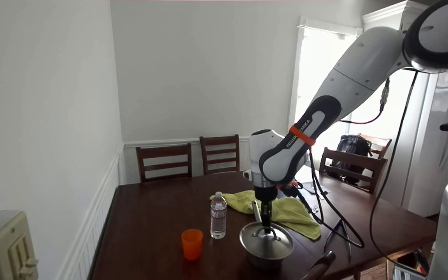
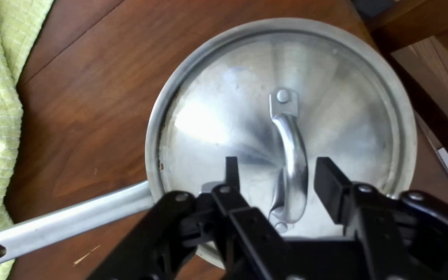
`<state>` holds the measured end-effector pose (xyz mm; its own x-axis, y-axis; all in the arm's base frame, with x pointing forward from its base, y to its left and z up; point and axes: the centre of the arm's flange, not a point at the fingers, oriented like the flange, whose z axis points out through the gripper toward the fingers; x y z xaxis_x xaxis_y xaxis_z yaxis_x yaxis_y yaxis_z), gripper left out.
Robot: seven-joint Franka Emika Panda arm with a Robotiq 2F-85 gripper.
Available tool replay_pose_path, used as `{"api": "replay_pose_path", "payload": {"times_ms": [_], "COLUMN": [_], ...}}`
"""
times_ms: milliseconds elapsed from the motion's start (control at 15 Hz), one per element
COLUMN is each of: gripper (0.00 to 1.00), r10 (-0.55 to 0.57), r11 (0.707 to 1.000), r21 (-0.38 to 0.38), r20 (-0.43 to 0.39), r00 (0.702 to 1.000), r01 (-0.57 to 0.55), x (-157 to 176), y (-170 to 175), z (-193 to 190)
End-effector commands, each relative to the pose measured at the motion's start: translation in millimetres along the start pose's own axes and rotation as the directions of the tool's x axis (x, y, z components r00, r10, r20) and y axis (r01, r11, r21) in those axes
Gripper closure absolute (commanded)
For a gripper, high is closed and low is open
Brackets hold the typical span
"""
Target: Lift the silver lid and put it on the lime green towel
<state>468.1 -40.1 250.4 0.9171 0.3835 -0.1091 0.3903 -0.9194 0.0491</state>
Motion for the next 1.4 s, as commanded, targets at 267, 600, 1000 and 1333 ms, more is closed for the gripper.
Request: {"api": "replay_pose_path", "payload": {"times_ms": [267, 600, 1000, 1333], "gripper": [0.99, 0.96, 0.96, 0.96], "r10": [-0.017, 0.136, 0.447, 0.432], "r11": [1.0, 0.991, 0.894, 0.902], "r21": [0.008, 0.026, 0.128, 0.098], "r20": [0.005, -0.125, -0.203, -0.194], "r00": [1.0, 0.983, 0.871, 0.881], "r01": [0.017, -0.134, -0.429, -0.421], "x": [5.0, -47.2, -134.6, -128.2], "y": [-17.7, 17.3, 125.7, 122.2], "z": [-1.2, -71.7, -129.2, -114.3]}}
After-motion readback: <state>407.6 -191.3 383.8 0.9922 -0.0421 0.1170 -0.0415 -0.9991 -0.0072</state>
